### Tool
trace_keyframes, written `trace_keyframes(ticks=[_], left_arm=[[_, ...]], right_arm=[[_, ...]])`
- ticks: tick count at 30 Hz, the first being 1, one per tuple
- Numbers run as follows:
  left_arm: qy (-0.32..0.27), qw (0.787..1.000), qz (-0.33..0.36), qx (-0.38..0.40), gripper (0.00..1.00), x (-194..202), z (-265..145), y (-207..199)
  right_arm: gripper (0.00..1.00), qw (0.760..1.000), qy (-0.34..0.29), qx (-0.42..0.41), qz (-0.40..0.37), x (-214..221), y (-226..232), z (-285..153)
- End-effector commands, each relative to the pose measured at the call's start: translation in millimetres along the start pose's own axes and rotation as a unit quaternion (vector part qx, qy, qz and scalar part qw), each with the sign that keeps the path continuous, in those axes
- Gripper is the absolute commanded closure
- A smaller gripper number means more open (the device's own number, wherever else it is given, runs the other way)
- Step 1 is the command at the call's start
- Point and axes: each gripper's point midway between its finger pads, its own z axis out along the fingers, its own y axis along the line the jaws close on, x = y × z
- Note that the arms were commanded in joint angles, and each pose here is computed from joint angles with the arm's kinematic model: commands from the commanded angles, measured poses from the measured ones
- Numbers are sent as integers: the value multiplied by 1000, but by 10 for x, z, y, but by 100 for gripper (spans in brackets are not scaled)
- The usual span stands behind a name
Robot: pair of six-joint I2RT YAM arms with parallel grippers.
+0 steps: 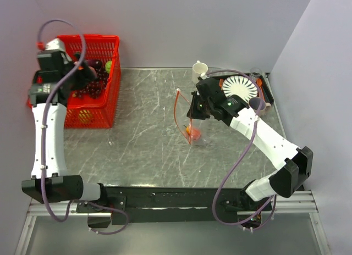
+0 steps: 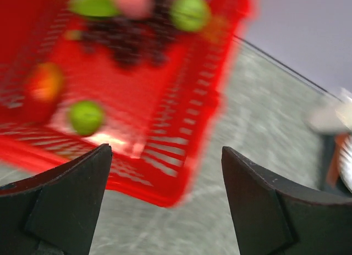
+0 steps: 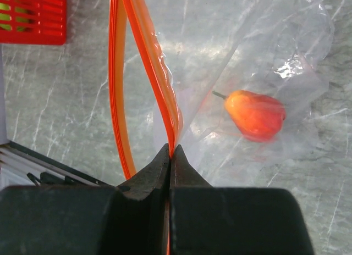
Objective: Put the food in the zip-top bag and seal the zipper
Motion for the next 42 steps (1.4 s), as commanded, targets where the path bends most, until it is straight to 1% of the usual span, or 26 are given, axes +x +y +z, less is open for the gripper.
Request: trace_keyframes(ticks=[1, 4, 6, 7, 9, 12, 16, 19, 22, 23, 29, 32, 35, 37, 42], left_arm=[[5, 992, 8, -124, 15, -87, 40, 634], [37, 990, -2, -139, 11, 31, 254, 802], [74, 987, -3, -143, 7, 219, 468, 889], [88, 987, -3, -137, 1, 299, 547, 892], [119, 983, -4, -138, 1, 510, 750, 961], [146, 979, -7, -145, 1, 721, 942, 1051], [171, 972, -10, -159, 1, 895, 1111, 1151], [195, 965, -13, -174, 2, 1062, 1256, 1254], [222, 956, -18, -188, 5, 1286, 1454, 1371], [228, 954, -18, -193, 7, 1340, 1485, 1398], [247, 939, -14, -238, 8, 1556, 1627, 1638], [256, 932, -10, -256, 5, 1601, 1658, 1732], [254, 923, -1, -288, 1, 1585, 1682, 1865], [258, 918, 1, -300, 1, 1607, 1697, 1943], [252, 915, -10, -315, 2, 1522, 1766, 2088]], right_arm=[[100, 999, -28, -29, -18, -135, 96, -141], [100, 998, -36, -33, -30, -144, 90, -171], [100, 998, -40, -36, -32, -129, 78, -164], [100, 998, -46, -40, -33, -136, 80, -195], [100, 998, -47, -41, -32, -97, 54, -167], [100, 998, -45, -39, -32, -42, 8, -138], [100, 998, -36, -47, -37, 28, 12, -120], [100, 997, -37, -50, -37, 6, 34, -122], [100, 997, -40, -60, -37, -7, 76, -142], [100, 997, -40, -62, -36, -5, 83, -142], [100, 996, -36, -69, -41, 44, 79, -103], [100, 996, -29, -68, -42, 77, 65, -57], [100, 996, -24, -78, -42, 89, 112, -38], [100, 995, -18, -86, -42, 97, 142, -34], [100, 995, -17, -83, -44, 99, 134, -6]])
